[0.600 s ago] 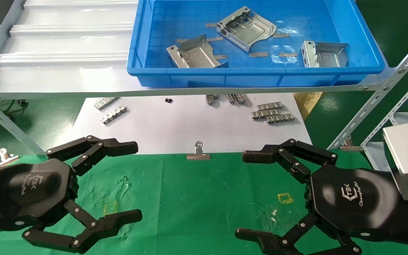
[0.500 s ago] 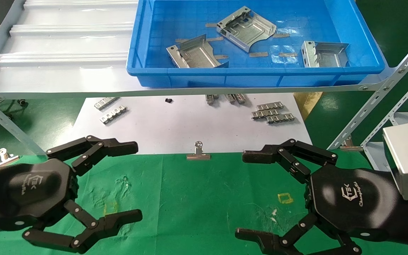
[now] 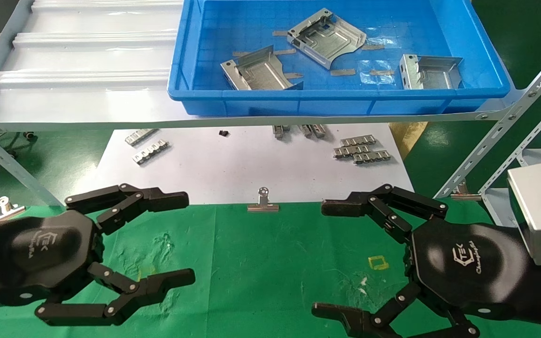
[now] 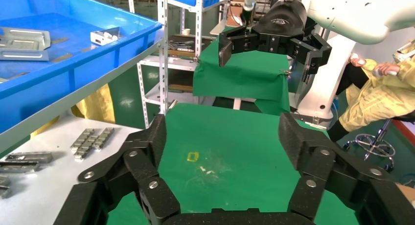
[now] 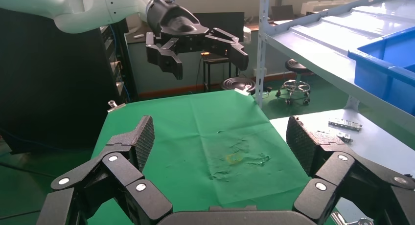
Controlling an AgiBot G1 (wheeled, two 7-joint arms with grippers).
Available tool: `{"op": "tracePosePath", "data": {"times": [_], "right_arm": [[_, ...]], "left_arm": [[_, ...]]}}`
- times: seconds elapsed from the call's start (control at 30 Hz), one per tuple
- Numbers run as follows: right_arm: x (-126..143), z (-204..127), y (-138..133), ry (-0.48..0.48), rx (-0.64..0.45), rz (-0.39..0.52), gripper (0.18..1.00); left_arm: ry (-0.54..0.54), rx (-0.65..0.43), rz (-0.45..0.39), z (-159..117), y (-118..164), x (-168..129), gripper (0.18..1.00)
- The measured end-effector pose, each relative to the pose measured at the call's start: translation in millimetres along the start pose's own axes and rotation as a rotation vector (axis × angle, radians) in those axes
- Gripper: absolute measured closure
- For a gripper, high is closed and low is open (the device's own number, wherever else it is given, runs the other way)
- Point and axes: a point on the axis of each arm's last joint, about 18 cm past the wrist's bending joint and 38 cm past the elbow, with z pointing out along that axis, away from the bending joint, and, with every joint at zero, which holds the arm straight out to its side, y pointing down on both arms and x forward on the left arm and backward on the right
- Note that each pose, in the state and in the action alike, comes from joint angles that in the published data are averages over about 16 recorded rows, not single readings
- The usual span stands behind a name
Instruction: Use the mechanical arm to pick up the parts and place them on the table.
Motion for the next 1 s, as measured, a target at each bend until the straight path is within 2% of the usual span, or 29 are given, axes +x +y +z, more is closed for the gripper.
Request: {"op": "tracePosePath", "data": {"times": [0.2, 0.5, 0.63, 0.8, 1.0], "right_arm": [[0, 0, 0, 0.000, 0.000, 0.000, 0.179], [0, 0, 0, 0.002, -0.001, -0.002, 0.179], [8, 0, -5, 0.024, 0.000, -0.019, 0.179], [38, 4, -20, 0.098, 0.003, -0.059, 0.179], [106, 18, -45, 0.270, -0.003, -0.101, 0.179]], "left_arm": [[0.000, 0.000, 0.000, 0, 0, 0, 0.388], [0.000, 0.000, 0.000, 0, 0, 0, 0.595], [0.000, 0.000, 0.000, 0, 0, 0, 0.677], [0.000, 0.000, 0.000, 0, 0, 0, 0.788], [0.000, 0.000, 0.000, 0, 0, 0, 0.891]]}}
